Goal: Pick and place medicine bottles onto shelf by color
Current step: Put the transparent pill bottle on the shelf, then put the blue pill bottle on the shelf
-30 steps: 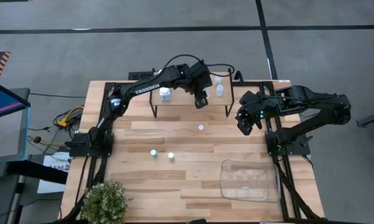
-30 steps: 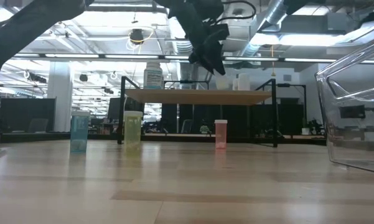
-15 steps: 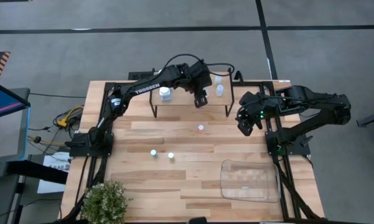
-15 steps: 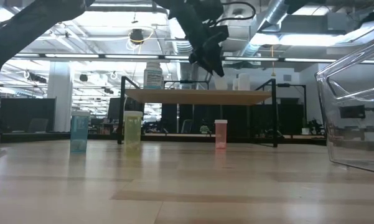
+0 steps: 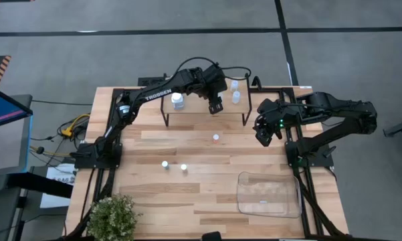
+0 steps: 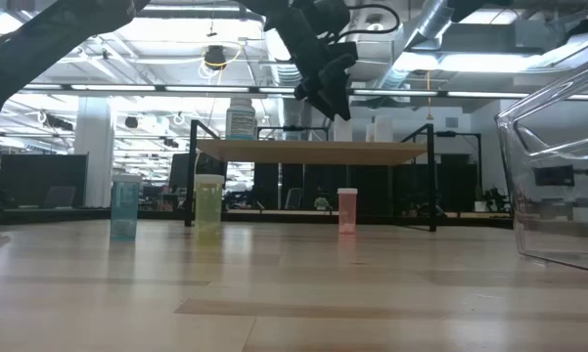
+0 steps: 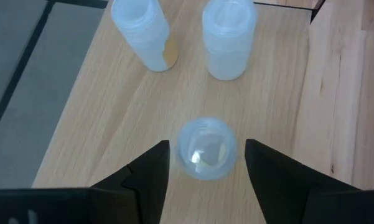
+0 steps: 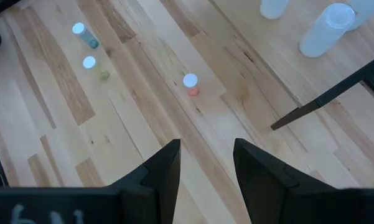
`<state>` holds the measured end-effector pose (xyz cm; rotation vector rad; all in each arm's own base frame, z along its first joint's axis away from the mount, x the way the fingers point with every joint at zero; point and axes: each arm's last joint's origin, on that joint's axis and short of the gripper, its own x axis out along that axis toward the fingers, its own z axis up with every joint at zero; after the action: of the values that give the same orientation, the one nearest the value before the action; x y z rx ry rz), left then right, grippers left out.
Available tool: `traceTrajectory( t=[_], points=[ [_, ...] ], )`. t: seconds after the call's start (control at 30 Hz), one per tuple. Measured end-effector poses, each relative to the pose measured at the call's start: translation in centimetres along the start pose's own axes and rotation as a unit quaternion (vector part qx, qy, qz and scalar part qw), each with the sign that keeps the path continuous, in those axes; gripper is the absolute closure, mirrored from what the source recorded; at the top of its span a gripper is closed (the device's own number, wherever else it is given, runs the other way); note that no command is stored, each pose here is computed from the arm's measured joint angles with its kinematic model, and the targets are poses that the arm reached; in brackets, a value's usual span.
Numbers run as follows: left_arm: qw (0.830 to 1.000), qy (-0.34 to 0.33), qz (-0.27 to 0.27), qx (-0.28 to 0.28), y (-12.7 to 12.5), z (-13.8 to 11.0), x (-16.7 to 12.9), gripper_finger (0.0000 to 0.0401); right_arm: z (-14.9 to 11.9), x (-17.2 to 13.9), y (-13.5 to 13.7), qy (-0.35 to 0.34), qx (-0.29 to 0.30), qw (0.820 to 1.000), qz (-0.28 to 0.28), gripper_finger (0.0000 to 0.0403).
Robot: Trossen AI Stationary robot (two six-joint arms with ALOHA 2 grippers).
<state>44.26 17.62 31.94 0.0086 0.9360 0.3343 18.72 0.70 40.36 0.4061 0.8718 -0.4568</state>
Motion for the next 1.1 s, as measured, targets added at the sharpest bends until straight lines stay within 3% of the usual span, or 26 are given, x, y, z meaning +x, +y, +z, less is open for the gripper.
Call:
traceTrajectory(
  t=[0.4,0.6,0.83,0.97,1.1],
  points=[
    [1.0,-0.017,0.003,-0.002,0.1,0.3,0.0,0.02,0.0,0.0,0.0,0.0,-0.001,1.0,0.0,0.023],
    [0.999,-0.038,0.002,0.005,0.0,1.2,-1.4,0.02,0.0,0.0,0.0,0.001,-0.001,1.0,0.0,0.023],
    [0.997,-0.078,-0.008,0.018,-1.5,1.7,-7.4,0.02,0.0,0.0,0.0,0.001,0.0,1.0,0.0,0.023],
    [0.999,-0.043,-0.028,0.005,-3.1,0.8,-10.0,0.02,0.0,0.0,0.0,0.001,0.0,1.0,0.0,0.023],
    [0.998,0.015,-0.047,0.028,-5.1,-0.5,-11.5,0.02,0.0,0.0,0.0,0.002,-0.001,1.0,0.0,0.023]
  ],
)
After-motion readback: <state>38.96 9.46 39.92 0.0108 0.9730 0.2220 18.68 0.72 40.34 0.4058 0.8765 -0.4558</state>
